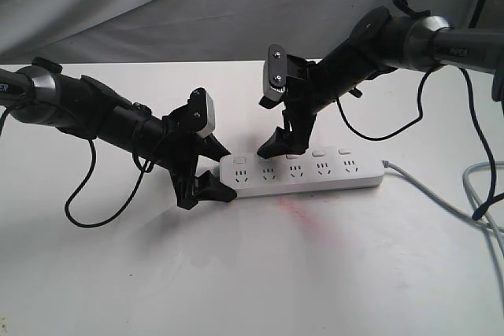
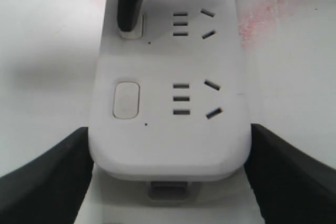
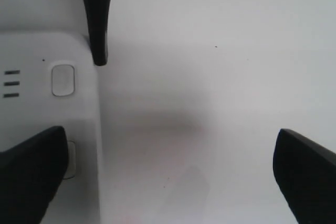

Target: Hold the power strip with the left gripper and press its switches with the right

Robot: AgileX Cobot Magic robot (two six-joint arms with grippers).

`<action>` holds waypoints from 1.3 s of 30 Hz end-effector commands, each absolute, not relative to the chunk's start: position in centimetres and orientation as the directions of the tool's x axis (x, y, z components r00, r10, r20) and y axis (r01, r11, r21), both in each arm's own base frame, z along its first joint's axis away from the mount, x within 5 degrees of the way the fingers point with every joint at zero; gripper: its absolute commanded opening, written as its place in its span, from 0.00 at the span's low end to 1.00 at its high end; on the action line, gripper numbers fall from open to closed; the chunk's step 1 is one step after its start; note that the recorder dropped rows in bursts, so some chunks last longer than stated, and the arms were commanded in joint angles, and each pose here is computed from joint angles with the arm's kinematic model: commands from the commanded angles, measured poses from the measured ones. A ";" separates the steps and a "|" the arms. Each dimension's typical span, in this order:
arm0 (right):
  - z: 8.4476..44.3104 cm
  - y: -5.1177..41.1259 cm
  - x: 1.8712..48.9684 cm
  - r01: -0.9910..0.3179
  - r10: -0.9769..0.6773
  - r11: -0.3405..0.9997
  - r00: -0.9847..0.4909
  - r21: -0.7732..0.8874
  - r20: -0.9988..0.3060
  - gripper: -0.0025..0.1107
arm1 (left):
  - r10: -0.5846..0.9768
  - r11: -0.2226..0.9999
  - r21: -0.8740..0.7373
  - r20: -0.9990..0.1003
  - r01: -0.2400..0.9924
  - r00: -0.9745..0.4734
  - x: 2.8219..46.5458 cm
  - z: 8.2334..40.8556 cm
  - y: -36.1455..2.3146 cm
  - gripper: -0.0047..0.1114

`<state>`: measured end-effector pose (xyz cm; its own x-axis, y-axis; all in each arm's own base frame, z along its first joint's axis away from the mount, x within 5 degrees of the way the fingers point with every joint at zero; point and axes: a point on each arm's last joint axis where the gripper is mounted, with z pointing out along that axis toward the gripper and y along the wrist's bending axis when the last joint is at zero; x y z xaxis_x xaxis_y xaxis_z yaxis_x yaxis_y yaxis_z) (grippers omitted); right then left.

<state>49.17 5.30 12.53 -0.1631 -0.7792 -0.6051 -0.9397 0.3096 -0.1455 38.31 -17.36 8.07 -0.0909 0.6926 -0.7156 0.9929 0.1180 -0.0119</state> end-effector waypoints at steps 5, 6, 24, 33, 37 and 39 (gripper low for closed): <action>10.0 4.5 49.1 -0.957 -0.839 0.242 -0.125 -0.158 -0.530 0.88 | 0.725 0.126 0.035 -0.685 0.991 -0.068 38.7 7.7 -17.1 0.04; 10.0 4.5 49.1 -0.958 -0.841 0.239 -0.123 -0.159 -0.527 0.88 | 0.725 0.126 0.035 -0.685 0.991 -0.068 38.7 7.7 -17.1 0.04; 9.2 5.8 48.8 -0.972 -0.879 0.162 -0.065 -0.168 -0.473 0.88 | 0.725 0.126 0.035 -0.685 0.991 -0.068 38.7 7.7 -17.1 0.04; 14.1 6.2 48.6 -0.958 -0.815 0.214 -0.068 -0.190 -0.576 0.88 | 0.725 0.126 0.035 -0.685 0.991 -0.068 38.7 7.7 -17.1 0.04; 15.9 5.8 48.6 -0.949 -0.810 0.239 -0.078 -0.206 -0.581 0.88 | 0.725 0.126 0.035 -0.685 0.991 -0.068 38.7 7.7 -17.1 0.04; 15.7 5.3 48.7 -0.944 -0.814 0.250 -0.086 -0.213 -0.574 0.88 | 0.725 0.126 0.035 -0.685 0.991 -0.068 38.7 7.7 -17.1 0.04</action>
<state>48.71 6.12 15.47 -0.0729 -0.8118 -0.5793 -0.9485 0.2359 -0.2112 38.32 -17.36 8.07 -0.0910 0.6929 -0.7152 0.9929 0.1186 -0.0114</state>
